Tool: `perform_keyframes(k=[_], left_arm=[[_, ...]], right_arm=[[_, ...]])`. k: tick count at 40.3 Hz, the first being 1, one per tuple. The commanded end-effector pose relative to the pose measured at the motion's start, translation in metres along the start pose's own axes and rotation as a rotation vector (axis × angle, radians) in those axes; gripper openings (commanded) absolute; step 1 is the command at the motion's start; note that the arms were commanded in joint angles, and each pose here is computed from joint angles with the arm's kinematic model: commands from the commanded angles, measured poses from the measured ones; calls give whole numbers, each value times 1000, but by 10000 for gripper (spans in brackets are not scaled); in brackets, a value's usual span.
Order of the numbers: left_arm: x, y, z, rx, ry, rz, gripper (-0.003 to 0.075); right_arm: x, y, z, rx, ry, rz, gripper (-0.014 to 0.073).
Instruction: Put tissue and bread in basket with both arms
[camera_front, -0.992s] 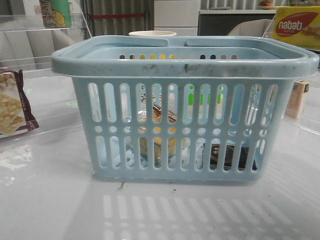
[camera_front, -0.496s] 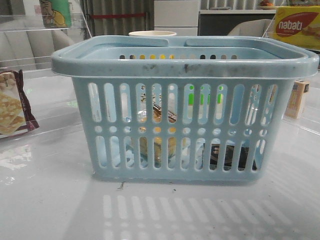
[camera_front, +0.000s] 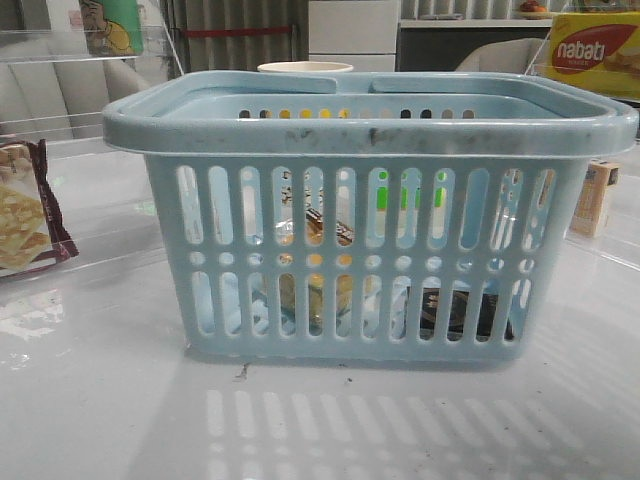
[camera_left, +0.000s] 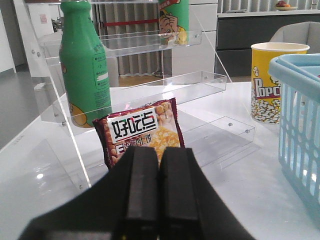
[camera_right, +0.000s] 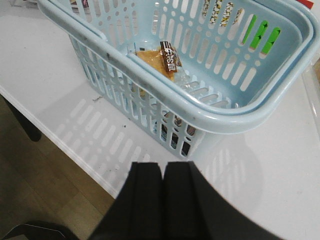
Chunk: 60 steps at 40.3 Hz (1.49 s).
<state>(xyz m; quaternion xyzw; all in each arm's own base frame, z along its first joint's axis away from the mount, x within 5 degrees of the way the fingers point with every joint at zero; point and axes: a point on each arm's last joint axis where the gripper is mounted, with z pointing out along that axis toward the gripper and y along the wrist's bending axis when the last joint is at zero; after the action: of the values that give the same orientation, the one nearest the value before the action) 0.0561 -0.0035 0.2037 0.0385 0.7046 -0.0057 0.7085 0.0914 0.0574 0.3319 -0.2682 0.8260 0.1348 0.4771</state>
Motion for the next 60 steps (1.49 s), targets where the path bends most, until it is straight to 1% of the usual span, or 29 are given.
perform_keyframes(k=[1,31,37,41,46,51,55,60], left_arm=[[-10,0,-2,-6,-116,-7,91],[-10,0,-2,-6,-116,-7,91],[-10,0,-2,-6,-116,-7,91],[-10,0,-2,-6,-116,-7,91],[-10,0,-2,-7,-116,-7,91],[-10,0,-2,-7,-116,-7,91],[-10,0,-2,-7,-116,-7,91],[-10,0,-2,-7,-116,-7,91]], right_arm=[[-12,-2,-6,19,-91,-15,56],[-12,-2,-6,19,-91,-15,56],[-2,-3,-16,53,-133,-2,56],[16,-5,-22,115,-181,12,56],[45,-11,-24,264,-339,42,56],[78,-16,-20,446,-508,63,56],[101,-19,-10,536,-566,70,56],[123,-23,3,592,-585,86,56]])
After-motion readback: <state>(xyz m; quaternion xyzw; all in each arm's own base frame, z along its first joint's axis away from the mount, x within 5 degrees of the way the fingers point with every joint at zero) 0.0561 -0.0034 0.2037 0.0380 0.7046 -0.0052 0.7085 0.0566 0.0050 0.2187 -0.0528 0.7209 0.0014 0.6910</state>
